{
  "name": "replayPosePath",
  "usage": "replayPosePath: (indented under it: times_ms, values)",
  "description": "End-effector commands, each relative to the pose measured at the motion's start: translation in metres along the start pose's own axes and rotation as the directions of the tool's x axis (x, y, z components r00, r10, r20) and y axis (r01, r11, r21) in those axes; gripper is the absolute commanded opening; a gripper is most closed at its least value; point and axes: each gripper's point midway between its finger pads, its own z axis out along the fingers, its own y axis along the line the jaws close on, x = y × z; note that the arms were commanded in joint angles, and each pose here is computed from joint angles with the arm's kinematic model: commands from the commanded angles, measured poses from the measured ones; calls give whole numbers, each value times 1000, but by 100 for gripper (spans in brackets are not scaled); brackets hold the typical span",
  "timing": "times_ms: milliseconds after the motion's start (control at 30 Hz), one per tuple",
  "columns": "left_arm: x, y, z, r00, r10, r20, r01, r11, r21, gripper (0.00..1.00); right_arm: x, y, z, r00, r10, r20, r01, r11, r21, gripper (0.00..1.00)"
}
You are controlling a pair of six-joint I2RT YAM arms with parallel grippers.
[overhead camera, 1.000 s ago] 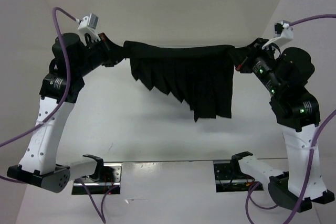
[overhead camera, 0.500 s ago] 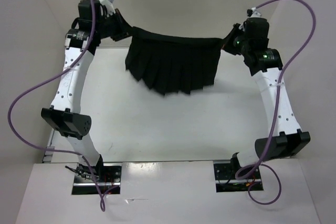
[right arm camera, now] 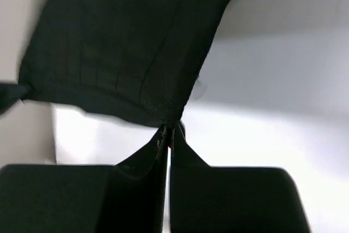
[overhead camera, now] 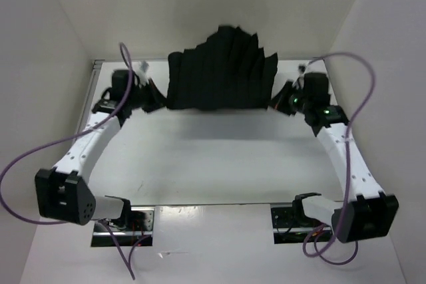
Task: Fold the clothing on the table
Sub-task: Fold the skirt
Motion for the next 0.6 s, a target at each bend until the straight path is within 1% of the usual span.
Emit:
replayPosePath:
  times_ms: [0,33,67,133,167,200,233,267,333,367,467,567]
  values:
    - [86,54,17,978,-131,-163,109,985,-137,0,133,-48,-1,886,220,-409,-195,975,103,0]
    - [101,53,15,969,-158,-189,133,981,-138,0,163,-48,-13,837,251,-485,-238,967,89,0]
    - [127,51,6,959,-167,-231,137,981,-141,0,180,-49,-25,795,291,-532,-272,955,115,0]
    - [147,46,-7,948,-187,-257,154,978,-140,0,197,-50,-40,760,317,-568,-292,946,137,0]
    - [156,46,-15,939,-217,-267,178,971,-161,0,197,-56,-51,767,329,-551,-267,944,192,0]
    - [158,38,-27,944,-209,-254,179,974,-138,0,194,-56,-55,772,330,-543,-258,944,208,0]
    - [166,41,-33,943,-209,-260,173,973,-152,0,188,-53,-58,778,328,-536,-252,944,212,0]
    - [167,38,-46,944,-220,-247,185,970,-160,0,194,-54,-64,758,346,-553,-256,937,236,0]
    - [170,37,-56,940,-232,-250,194,967,-167,0,191,-50,-66,763,333,-555,-253,943,217,0]
    - [175,40,-62,935,-242,-258,196,961,-193,0,196,-48,-67,750,332,-572,-256,943,211,0]
    - [173,34,-78,941,-248,-232,208,961,-184,0,197,-48,-69,743,345,-574,-264,939,222,0]
    - [176,34,-83,936,-271,-223,232,955,-185,0,198,-48,-71,743,345,-574,-264,939,222,0]
